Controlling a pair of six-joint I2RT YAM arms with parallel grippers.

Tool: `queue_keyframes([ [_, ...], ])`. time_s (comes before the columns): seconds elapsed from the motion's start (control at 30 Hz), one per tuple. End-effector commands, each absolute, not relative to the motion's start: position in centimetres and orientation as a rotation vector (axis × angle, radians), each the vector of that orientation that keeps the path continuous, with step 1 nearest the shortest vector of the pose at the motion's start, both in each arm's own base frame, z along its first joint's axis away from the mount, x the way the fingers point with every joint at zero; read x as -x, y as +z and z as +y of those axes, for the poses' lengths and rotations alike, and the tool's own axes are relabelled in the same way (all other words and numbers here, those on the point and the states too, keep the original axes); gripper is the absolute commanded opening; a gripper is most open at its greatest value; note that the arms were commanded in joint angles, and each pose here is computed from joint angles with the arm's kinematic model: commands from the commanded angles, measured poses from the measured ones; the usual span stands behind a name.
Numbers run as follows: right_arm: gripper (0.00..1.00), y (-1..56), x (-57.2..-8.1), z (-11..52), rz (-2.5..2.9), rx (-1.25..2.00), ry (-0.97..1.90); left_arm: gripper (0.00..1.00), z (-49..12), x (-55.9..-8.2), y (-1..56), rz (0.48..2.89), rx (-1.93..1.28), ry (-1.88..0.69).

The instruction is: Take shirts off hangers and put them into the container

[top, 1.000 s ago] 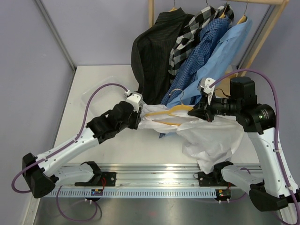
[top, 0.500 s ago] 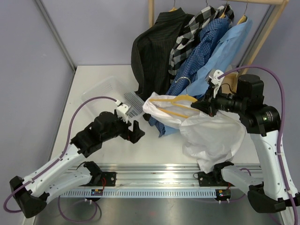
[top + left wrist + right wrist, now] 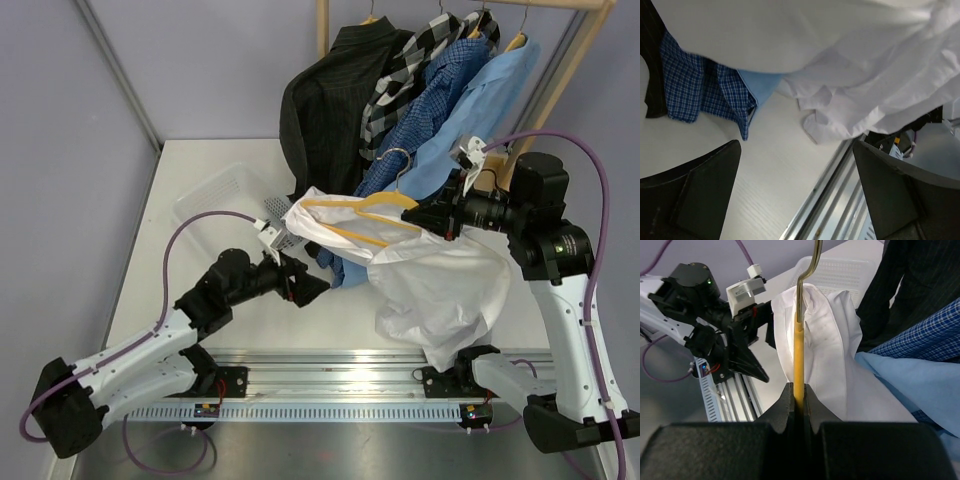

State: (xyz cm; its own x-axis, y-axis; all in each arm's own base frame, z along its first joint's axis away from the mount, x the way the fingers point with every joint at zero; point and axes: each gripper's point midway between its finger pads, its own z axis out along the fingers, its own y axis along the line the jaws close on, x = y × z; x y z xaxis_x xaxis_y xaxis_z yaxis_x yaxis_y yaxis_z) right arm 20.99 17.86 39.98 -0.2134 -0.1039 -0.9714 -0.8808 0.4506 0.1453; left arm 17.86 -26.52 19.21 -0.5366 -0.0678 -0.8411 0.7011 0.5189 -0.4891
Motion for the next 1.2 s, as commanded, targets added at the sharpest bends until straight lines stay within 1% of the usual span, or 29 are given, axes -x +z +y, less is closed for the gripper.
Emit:
queue_keyframes([
  [0.0,0.00,42.8,-19.2,18.9,1.509,0.907,1.043,0.99,-27.3,-21.2,23.0,1.655,-0.422,-1.069],
  [0.1,0.00,42.8,-18.9,18.9,1.508,0.911,1.068,0.99,-27.3,-22.3,24.3,1.571,-0.397,-1.044],
  [0.17,0.00,42.8,-18.8,18.9,1.509,0.911,1.070,0.95,-27.2,-22.8,24.7,1.552,-0.391,-1.015],
  [0.2,0.00,42.8,-18.8,18.9,1.509,0.912,1.072,0.90,-26.9,-23.3,24.7,1.551,-0.378,-0.984],
  [0.27,0.00,42.7,-18.7,19.0,1.508,0.915,1.078,0.85,-26.6,-23.9,25.1,1.544,-0.356,-0.955],
  [0.3,0.00,42.8,-18.7,18.9,1.507,0.914,1.079,0.80,-26.6,-24.1,25.3,1.529,-0.361,-0.942],
  [0.4,0.00,42.7,-18.6,18.9,1.506,0.916,1.087,0.74,-26.6,-24.0,26.0,1.477,-0.369,-0.950],
  [0.5,0.00,42.7,-18.5,19.0,1.504,0.920,1.095,0.62,-27.2,-23.4,26.8,1.411,-0.402,-0.993],
  [0.53,0.00,42.7,-18.5,18.9,1.504,0.919,1.094,0.53,-27.4,-23.1,27.0,1.395,-0.415,-1.010],
  [0.6,0.00,42.8,-18.5,18.9,1.502,0.917,1.087,0.28,-27.9,-22.6,27.2,1.370,-0.443,-1.050],
  [0.63,0.00,42.6,-18.7,18.8,1.511,0.911,1.076,0.02,-28.0,-22.4,27.3,1.371,-0.447,-1.061],
  [0.67,0.00,42.9,-18.7,18.6,1.506,0.908,1.054,0.00,-28.0,-22.3,27.1,1.376,-0.448,-1.066],
  [0.77,0.00,43.3,-19.6,17.7,1.520,0.875,0.938,0.00,-27.6,-22.2,26.2,1.422,-0.418,-1.067],
  [0.93,0.00,44.5,-20.3,16.5,1.525,0.839,0.810,0.00,-24.2,-23.5,21.7,1.627,-0.168,-0.960],
  [0.97,0.00,45.3,-20.3,16.3,1.513,0.833,0.786,0.00,-23.3,-23.8,20.0,1.695,-0.121,-0.913],
  [1.0,0.00,45.5,-20.7,15.8,1.522,0.806,0.748,0.00,-23.0,-23.7,19.5,1.728,-0.072,-0.920],
  [1.17,0.00,46.4,-21.6,15.0,1.526,0.763,0.674,0.00,-22.1,-23.0,16.7,1.849,0.014,-0.907],
])
